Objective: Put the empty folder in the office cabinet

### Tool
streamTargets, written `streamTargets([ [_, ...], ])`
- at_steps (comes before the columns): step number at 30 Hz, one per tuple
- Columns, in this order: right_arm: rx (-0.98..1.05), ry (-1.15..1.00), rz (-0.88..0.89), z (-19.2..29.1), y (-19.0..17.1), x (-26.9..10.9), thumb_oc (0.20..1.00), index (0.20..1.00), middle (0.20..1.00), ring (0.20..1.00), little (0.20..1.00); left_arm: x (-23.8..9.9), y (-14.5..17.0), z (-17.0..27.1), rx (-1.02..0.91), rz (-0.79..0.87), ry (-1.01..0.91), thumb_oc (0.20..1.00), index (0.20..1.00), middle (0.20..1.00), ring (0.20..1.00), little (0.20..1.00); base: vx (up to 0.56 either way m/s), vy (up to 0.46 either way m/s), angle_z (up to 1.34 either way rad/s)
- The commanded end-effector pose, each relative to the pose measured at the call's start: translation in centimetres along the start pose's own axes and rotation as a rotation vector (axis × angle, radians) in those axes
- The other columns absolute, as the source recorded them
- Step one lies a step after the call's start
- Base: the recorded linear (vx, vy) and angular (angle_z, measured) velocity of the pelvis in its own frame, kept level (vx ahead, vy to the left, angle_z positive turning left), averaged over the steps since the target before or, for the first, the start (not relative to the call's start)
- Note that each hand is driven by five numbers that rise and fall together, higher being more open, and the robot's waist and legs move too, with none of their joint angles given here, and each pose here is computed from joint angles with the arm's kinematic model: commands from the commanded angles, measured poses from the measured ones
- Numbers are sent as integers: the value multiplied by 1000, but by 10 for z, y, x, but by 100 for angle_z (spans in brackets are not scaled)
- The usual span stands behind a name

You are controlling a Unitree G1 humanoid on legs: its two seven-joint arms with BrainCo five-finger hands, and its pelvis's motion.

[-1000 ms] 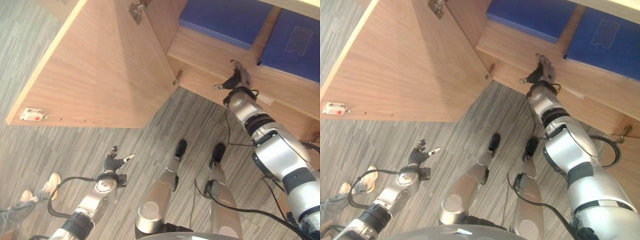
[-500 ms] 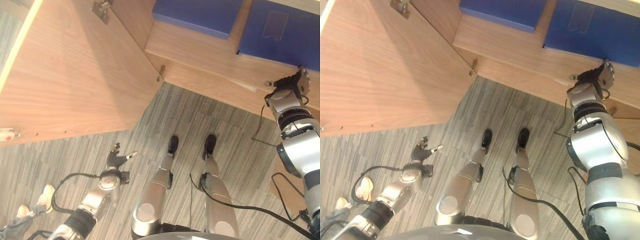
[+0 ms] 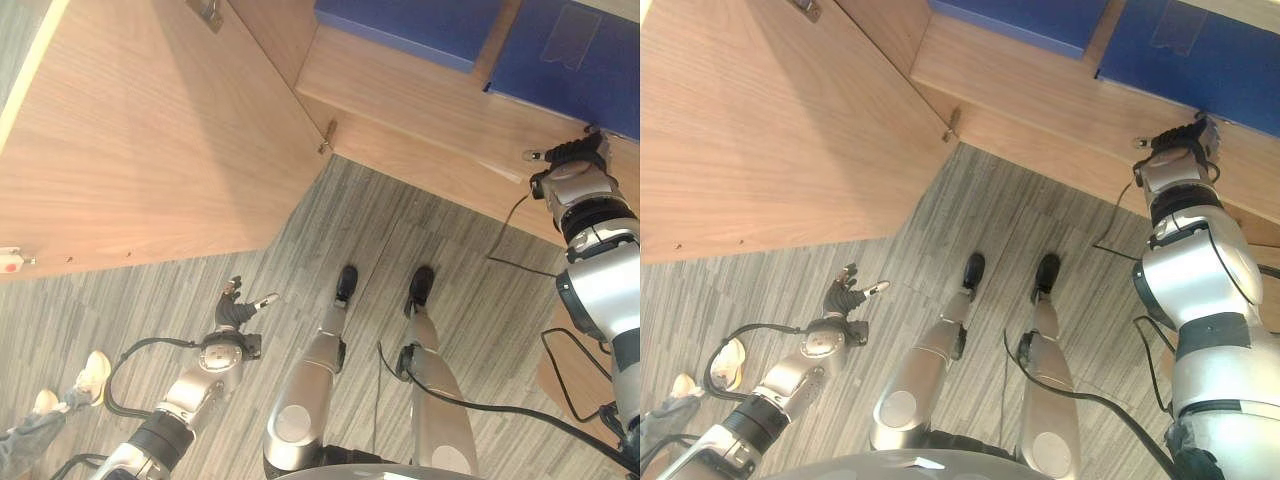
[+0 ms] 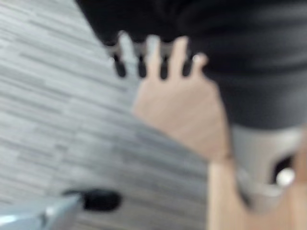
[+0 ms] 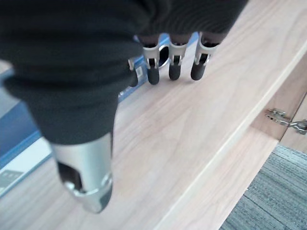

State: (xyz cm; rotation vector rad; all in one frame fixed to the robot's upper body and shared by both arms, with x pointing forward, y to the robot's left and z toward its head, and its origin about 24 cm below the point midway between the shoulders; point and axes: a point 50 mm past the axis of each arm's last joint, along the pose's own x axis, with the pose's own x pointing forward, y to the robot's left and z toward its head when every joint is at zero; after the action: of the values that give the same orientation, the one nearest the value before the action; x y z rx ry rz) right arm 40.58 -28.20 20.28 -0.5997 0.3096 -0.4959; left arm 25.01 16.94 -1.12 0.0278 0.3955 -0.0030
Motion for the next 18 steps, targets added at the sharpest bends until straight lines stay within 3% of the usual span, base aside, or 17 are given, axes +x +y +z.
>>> streamTargets([
  [1,-68,-245,139,54,19,-14,1000,1000,1000,1000,1000,-8,21,9,31,29,-40,1000,1000,1000,1000,1000,0,0,0],
  [7,-86,-314,167,65,26,-18,1000,1000,1000,1000,1000,-9,22,9,30,27,-45,1000,1000,1000,1000,1000,-6,-10,4],
  [8,-121,-452,232,92,50,-35,1000,1000,1000,1000,1000,-9,23,11,33,19,-57,1000,1000,1000,1000,1000,-41,-22,1],
  [10,-121,-452,232,92,50,-35,1000,1000,1000,1000,1000,-9,23,11,33,19,-57,1000,1000,1000,1000,1000,-52,2,0],
  [11,-116,-553,260,108,72,-51,1000,1000,1000,1000,1000,-12,21,10,30,9,-55,1000,1000,1000,1000,1000,-64,26,-2],
  [18,-88,-463,176,75,68,-35,1000,1000,1000,1000,1000,-14,17,2,22,-4,-58,1000,1000,1000,1000,1000,-57,87,12],
])
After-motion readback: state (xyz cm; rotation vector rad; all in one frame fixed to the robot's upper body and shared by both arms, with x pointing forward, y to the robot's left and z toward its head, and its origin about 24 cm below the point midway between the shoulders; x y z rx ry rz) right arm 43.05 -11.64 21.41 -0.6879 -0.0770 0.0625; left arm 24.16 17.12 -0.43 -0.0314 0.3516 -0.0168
